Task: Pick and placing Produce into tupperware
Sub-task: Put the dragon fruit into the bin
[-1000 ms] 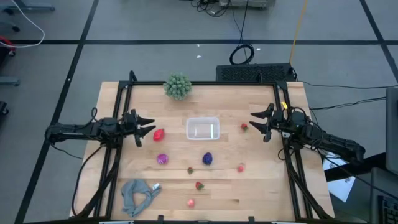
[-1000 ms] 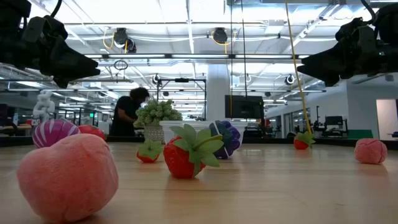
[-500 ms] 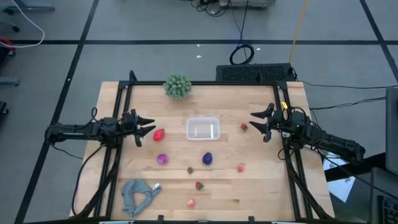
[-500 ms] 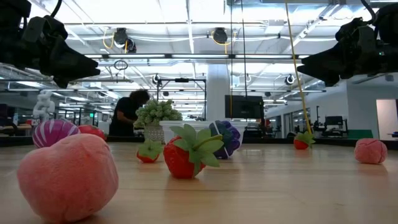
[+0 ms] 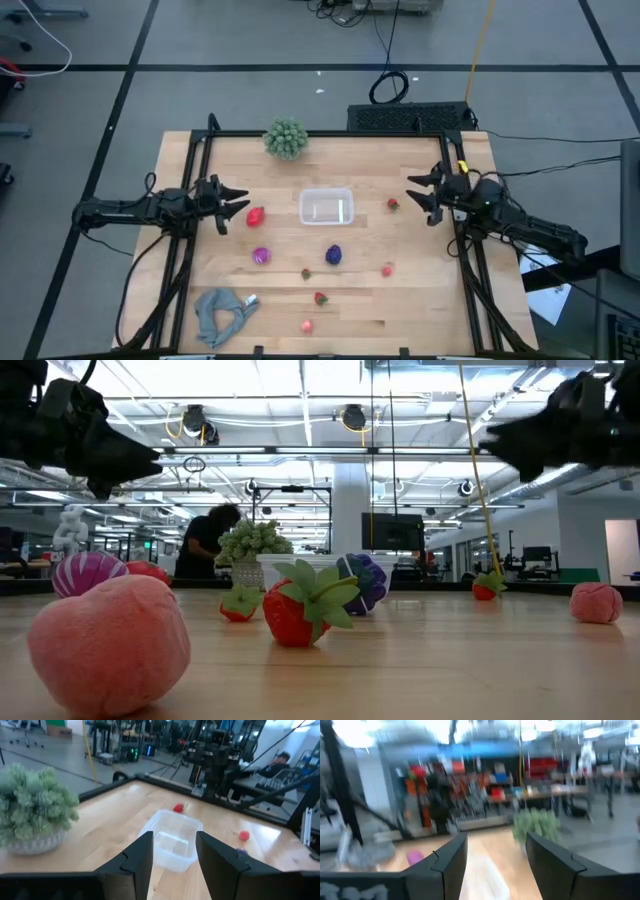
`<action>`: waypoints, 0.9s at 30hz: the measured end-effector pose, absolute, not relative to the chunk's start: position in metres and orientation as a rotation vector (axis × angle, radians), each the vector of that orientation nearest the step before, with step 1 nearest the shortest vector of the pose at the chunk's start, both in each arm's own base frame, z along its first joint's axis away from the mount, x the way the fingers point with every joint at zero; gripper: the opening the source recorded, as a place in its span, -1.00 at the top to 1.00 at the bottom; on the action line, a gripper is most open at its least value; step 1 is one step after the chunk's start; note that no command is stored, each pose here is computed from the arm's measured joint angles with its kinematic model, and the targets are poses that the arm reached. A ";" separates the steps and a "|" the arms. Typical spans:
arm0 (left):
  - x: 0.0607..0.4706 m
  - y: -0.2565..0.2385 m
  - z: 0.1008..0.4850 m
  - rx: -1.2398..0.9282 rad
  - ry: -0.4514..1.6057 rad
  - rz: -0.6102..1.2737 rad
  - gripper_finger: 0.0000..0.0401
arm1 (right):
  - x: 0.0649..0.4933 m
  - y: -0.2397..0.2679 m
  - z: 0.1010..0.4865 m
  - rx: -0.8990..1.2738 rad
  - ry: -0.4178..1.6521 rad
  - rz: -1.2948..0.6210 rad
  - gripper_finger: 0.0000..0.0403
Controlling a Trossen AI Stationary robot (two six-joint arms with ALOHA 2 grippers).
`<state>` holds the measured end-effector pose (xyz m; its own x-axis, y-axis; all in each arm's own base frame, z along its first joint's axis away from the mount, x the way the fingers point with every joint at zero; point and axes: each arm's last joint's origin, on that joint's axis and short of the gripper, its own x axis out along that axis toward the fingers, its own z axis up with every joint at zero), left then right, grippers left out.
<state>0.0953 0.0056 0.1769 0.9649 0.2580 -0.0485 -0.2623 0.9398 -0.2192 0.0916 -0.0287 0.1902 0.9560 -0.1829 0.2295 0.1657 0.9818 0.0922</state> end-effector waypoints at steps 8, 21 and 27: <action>0.073 0.006 0.266 -0.076 -0.096 0.259 0.24 | 0.080 -0.020 0.245 -0.058 -0.446 -0.041 0.04; 0.126 0.011 0.398 -0.042 0.816 0.617 0.24 | 0.092 -0.033 0.378 -0.047 0.282 -0.297 0.04; 0.170 0.008 0.356 -0.105 1.226 0.693 0.24 | 0.105 -0.041 0.390 -0.026 0.499 -0.399 0.04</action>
